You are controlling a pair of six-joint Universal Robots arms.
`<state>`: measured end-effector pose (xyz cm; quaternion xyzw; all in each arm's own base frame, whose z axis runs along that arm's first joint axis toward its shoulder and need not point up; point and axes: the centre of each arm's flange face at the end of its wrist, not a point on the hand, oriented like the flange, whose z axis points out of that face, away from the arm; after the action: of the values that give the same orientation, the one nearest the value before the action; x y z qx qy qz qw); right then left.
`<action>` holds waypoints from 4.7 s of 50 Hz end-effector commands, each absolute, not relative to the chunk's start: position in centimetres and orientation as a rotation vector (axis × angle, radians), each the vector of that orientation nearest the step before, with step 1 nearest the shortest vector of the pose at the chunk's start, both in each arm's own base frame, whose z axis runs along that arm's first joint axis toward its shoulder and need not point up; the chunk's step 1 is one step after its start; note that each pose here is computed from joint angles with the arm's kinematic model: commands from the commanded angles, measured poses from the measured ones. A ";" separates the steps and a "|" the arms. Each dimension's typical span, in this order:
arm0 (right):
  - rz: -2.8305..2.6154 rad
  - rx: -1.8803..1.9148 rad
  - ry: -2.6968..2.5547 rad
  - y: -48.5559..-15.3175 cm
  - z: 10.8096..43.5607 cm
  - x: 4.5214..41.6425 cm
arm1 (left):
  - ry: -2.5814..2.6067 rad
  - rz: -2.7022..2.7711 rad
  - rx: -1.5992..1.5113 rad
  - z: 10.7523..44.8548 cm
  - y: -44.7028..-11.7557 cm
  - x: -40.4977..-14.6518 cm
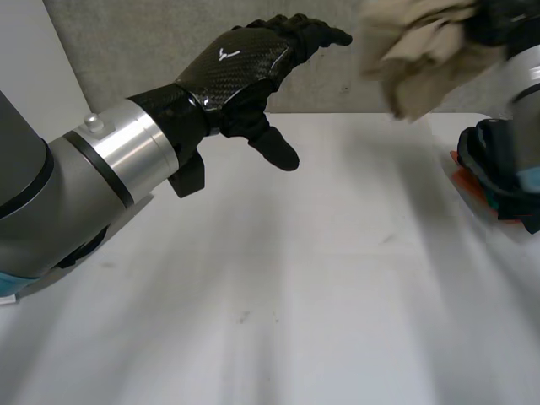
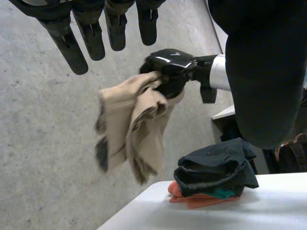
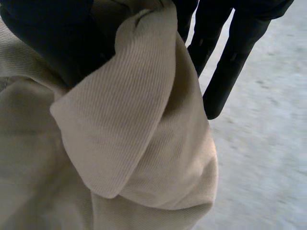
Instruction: Fold the laundry.
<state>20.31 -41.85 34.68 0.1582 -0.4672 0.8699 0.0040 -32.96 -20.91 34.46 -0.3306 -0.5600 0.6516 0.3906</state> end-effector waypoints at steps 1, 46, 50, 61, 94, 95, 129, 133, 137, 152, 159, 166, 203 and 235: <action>2.676 0.379 -1.493 -46.4 34.3 9.5 | -1.430 1.642 -0.843 34.0 -20.7 -33.2; 1.992 0.107 -1.926 -42.4 27.5 -7.5 | -1.411 1.535 -0.897 32.6 -17.7 -35.5; 1.877 0.158 -1.773 -41.5 29.9 -7.2 | -1.372 1.566 -0.892 34.0 -17.3 -35.2; 2.460 0.471 -1.343 -36.8 37.3 8.0 | -1.339 1.891 -0.686 40.0 -19.0 -32.2; 2.015 1.247 -2.268 -24.8 16.8 21.4 | -2.442 2.225 -0.739 13.1 -47.6 -7.6; 2.012 1.246 -2.273 -24.7 16.7 21.4 | -2.424 2.232 -0.744 12.9 -47.8 -7.6; 2.065 0.837 -2.310 -27.5 17.9 18.6 | -1.450 1.799 -0.794 25.9 -26.6 -36.2; 2.080 0.791 -2.348 -27.6 17.9 18.5 | -1.561 1.743 -0.866 22.7 -26.8 -36.5; 2.070 0.784 -2.371 -27.5 18.0 18.6 | -1.661 1.668 -0.956 20.3 -25.9 -36.5; 1.891 0.779 -2.532 -26.6 19.4 18.0 | -1.877 1.578 -0.876 21.5 -23.3 -32.3; 1.687 0.813 -2.706 -24.7 18.9 18.2 | -1.988 1.500 -0.772 19.9 -22.8 -30.7; 1.705 0.901 -2.656 -24.6 17.5 18.7 | -2.056 1.391 -0.790 17.5 -21.1 -30.3; 1.688 1.365 -2.648 -21.8 14.1 23.7 | -1.993 1.533 -0.774 17.8 -22.6 -34.3; 2.178 1.107 -2.143 -23.5 28.7 25.9 | -1.519 2.060 -0.509 36.5 -21.7 -29.5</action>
<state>26.36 -24.88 22.84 0.3245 -0.6966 0.6354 -0.0751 -30.78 -21.02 34.34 -0.1902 -0.5890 0.7281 0.2946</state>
